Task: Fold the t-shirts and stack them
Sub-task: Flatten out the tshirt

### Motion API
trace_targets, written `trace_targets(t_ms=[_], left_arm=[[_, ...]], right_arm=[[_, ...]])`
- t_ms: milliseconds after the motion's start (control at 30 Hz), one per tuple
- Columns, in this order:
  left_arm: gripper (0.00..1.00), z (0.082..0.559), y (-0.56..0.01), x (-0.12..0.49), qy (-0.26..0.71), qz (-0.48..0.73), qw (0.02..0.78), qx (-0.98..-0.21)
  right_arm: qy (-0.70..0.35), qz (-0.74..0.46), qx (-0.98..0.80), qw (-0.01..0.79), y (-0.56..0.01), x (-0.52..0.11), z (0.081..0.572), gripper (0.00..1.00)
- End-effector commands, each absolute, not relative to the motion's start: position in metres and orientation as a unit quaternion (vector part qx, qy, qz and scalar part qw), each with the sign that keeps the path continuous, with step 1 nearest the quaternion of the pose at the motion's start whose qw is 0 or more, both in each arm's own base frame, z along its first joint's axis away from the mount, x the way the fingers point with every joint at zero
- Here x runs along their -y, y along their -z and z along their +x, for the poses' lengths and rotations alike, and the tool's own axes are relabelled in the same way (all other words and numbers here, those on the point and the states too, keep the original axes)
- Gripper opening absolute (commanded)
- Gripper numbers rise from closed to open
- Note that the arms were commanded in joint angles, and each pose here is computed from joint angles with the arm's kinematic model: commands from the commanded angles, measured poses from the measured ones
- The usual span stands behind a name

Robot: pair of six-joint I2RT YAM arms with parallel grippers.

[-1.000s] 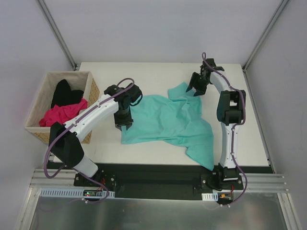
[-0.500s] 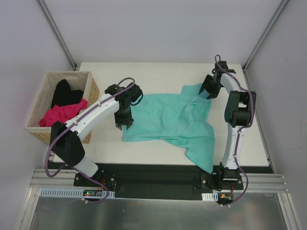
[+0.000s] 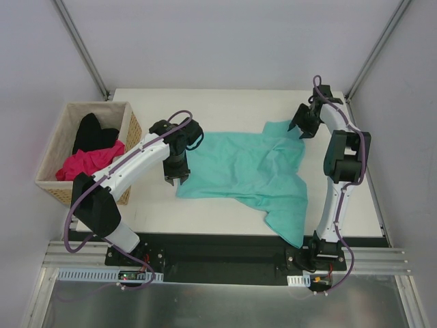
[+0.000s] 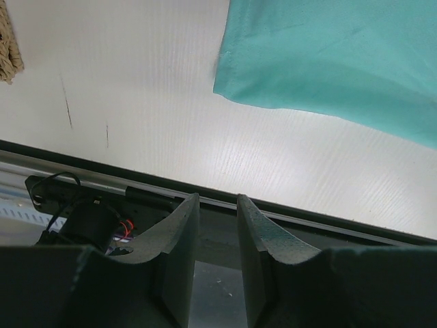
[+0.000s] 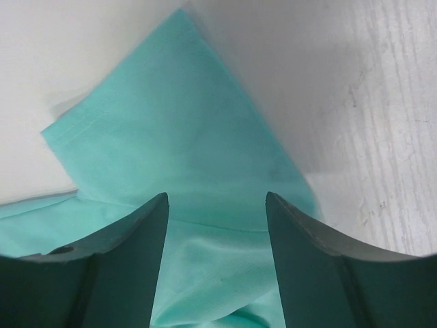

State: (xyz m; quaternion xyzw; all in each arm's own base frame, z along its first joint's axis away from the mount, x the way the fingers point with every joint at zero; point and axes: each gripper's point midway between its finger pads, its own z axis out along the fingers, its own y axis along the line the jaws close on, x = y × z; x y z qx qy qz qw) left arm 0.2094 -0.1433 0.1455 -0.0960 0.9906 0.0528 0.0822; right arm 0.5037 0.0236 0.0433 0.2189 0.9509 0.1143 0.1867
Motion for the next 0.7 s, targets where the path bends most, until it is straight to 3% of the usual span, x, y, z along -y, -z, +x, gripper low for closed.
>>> trace_targets(t_ms=[0,267,533,667], left_arm=[[0.28,0.212,-0.155,0.138,-0.05,-0.105,0.095,-0.989],[0.28,0.228,-0.17,0.148,-0.012,-0.105,0.142,-0.984],[0.28,0.231,-0.167,0.154,-0.002,-0.089,0.139,-0.986],[0.28,0.232,-0.168,0.156,0.003,-0.082,0.143,-0.986]], right_arm=[[-0.151,0.166,-0.922,0.316,-0.16,-0.045,0.529,0.63],[-0.151,0.127,-0.915,0.352,-0.205,-0.078,0.497,0.62],[-0.155,0.128,-0.939,0.279,-0.149,-0.1,0.438,0.53],[-0.146,0.134,-0.944,0.263,-0.132,-0.098,0.433,0.52]])
